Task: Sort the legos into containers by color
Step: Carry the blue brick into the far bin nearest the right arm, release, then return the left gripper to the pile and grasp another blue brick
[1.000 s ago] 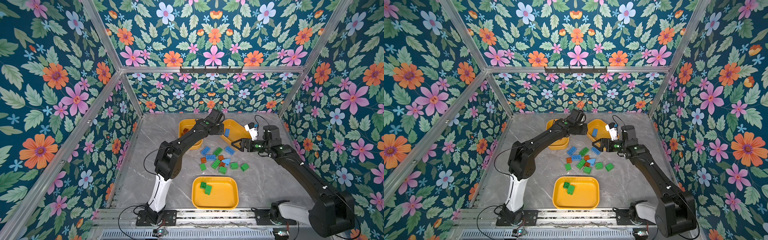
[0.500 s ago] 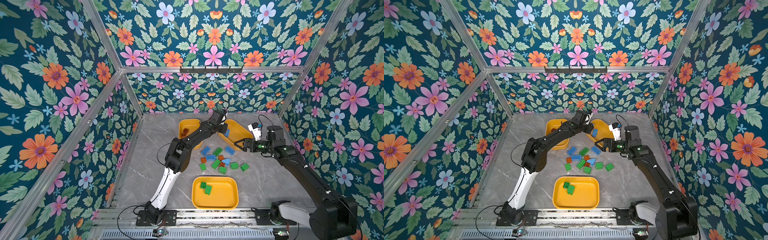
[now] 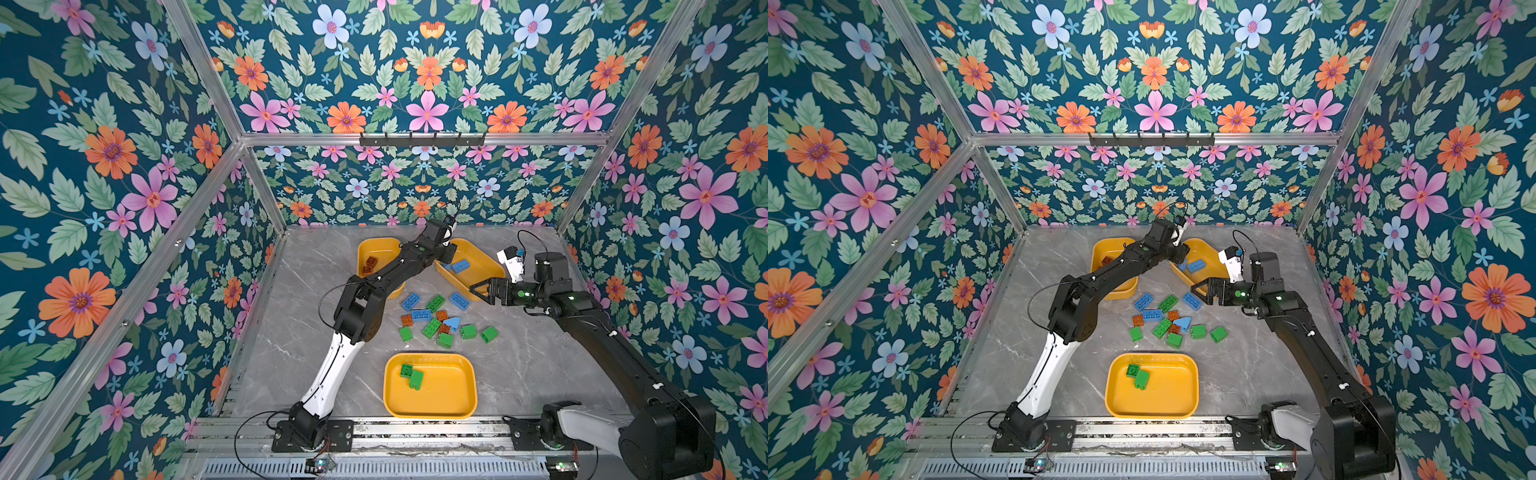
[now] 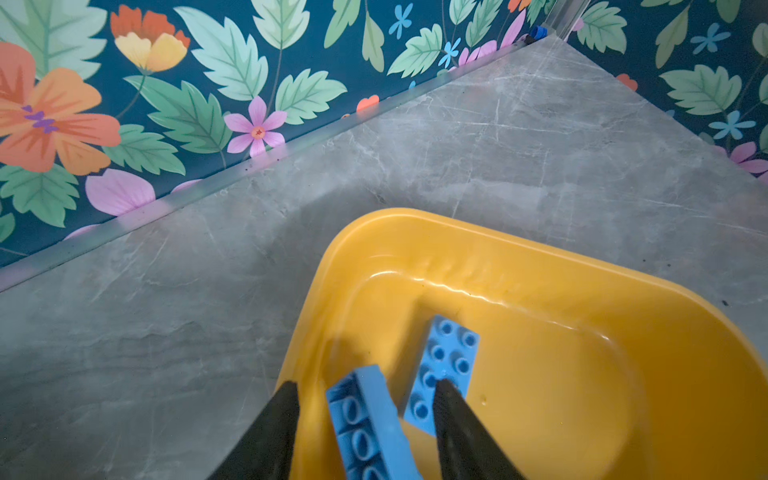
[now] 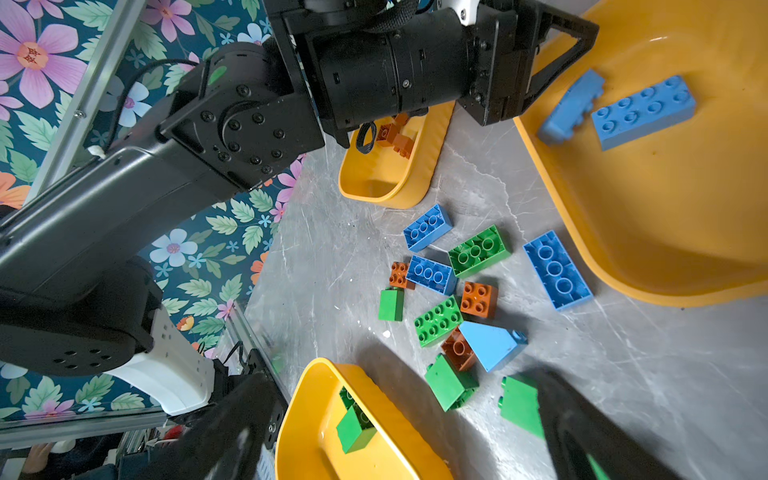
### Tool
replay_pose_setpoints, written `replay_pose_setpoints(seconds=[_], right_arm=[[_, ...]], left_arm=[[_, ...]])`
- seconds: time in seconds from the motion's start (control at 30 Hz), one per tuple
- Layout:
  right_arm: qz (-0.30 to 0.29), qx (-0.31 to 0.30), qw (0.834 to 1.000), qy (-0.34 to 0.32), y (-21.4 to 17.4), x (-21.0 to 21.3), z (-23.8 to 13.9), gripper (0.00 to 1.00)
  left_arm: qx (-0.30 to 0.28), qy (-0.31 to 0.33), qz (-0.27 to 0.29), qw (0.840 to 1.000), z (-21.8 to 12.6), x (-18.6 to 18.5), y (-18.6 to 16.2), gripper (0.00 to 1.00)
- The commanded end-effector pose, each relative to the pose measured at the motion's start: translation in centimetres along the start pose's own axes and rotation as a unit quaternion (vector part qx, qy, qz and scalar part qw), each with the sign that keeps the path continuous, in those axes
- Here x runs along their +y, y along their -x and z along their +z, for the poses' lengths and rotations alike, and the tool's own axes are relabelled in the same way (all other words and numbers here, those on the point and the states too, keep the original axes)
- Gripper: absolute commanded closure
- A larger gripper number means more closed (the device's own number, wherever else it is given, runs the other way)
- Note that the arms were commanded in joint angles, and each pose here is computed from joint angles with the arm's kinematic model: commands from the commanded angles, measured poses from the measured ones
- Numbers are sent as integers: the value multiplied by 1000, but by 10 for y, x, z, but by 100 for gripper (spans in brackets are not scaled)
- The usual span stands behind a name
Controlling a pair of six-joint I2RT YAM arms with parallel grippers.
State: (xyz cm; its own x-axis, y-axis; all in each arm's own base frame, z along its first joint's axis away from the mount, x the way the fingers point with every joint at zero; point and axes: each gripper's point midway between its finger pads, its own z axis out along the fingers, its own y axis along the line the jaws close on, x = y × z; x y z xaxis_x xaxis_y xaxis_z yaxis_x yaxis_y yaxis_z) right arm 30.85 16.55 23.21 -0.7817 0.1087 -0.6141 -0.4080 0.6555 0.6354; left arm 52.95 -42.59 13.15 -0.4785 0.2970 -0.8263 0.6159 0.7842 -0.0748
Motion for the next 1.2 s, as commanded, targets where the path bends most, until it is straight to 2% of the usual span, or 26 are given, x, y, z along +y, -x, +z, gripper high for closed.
replay_pose_setpoints(seconds=[0.0,0.13,0.3,0.5,0.67,0.9,1.17], right_arm=[[-9,-3,1000,1,4,1,0,1],[-9,-3,1000,3,4,1,0,1],[-8,0,1000,12,2,3,2,1],[-5,7,1000,22,-2,4,4,1],[0,13,999,29,-5,3,6,1],[5,19,999,37,-10,3,9,1],[11,19,999,32,-18,1,7,1]], left_arm=[[-10,-6,13,1000,-18,-4,18,36],[7,-10,9,1000,-45,-7,21,28],[50,-24,-4,998,-88,-16,2,21],[114,-12,-32,993,-142,-21,-38,20],[153,-12,-27,988,-174,-27,-82,22],[209,0,12,978,-178,-17,-129,33],[276,13,47,960,-156,-1,-159,37]])
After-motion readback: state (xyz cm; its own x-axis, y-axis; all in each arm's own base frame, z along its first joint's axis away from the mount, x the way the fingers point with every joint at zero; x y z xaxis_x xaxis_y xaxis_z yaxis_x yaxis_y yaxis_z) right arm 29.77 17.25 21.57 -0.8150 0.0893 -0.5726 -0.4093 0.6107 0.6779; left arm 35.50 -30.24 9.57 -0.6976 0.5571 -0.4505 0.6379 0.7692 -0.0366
